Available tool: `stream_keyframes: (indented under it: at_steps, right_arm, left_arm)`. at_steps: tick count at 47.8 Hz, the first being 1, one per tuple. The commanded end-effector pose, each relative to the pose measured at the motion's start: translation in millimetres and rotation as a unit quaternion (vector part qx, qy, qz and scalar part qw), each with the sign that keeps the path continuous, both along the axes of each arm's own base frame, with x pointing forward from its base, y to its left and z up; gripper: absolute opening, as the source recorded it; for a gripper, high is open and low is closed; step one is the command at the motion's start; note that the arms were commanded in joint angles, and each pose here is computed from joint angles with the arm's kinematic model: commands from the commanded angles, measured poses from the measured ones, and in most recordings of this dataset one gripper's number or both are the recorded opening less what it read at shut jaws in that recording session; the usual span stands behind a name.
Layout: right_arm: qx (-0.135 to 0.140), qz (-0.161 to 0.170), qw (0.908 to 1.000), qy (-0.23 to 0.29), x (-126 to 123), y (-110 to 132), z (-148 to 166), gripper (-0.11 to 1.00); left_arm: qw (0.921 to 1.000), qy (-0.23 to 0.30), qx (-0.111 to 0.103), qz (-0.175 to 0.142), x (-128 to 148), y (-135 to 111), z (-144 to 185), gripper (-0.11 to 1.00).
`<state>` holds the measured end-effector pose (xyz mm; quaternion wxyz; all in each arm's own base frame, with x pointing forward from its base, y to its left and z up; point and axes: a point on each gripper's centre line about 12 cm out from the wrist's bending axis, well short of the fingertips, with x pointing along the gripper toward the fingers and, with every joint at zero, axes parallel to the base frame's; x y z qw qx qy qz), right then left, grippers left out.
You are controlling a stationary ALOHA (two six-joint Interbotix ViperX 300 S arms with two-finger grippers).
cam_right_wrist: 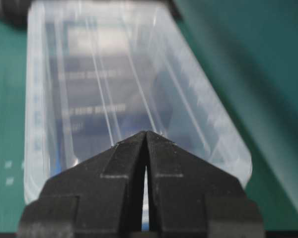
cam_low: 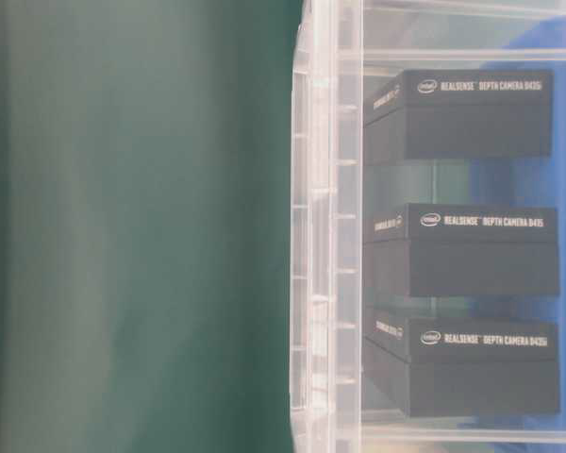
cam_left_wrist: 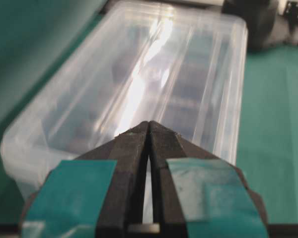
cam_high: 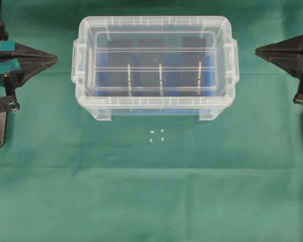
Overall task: Clamp the lid of the box with both arms, then lift and open it.
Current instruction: 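Rotate both grippers downward toward the lid's left and right edges, then move both grippers inward to the lid's left and right rims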
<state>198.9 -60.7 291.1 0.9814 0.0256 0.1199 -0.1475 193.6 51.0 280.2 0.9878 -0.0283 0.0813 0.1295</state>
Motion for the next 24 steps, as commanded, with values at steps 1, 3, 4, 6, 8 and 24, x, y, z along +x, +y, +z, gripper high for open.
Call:
stream_keyframes:
  at_steps: [1, 3, 4, 6, 8, 24]
  right_arm:
    - [0.013, -0.008, 0.9997, 0.020, 1, -3, 11, 0.00]
    - [0.021, -0.012, 0.9987, 0.044, -1, -4, 9, 0.00]
    - [0.025, -0.014, 0.9981, 0.054, -1, -4, 9, 0.00]
    - [0.034, -0.016, 0.9965, 0.075, -3, -5, 7, 0.00]
    - [0.041, -0.018, 0.9940, 0.099, -3, -5, 4, 0.00]
    - [0.098, -0.023, 0.9526, 0.287, -4, -6, -17, 0.00]
  left_arm:
    - [0.9998, 0.019, -0.007, 0.004, 2, 2, 9, 0.02]
    - [0.9992, 0.037, -0.017, 0.005, 1, 2, 9, 0.02]
    - [0.9988, 0.043, -0.023, 0.007, 1, 2, 9, 0.02]
    - [0.9977, 0.058, -0.034, 0.009, 1, 2, 8, 0.02]
    - [0.9961, 0.076, -0.043, 0.011, 0, 2, 7, 0.02]
    - [0.9628, 0.244, -0.112, 0.028, 4, 3, -1, 0.02]
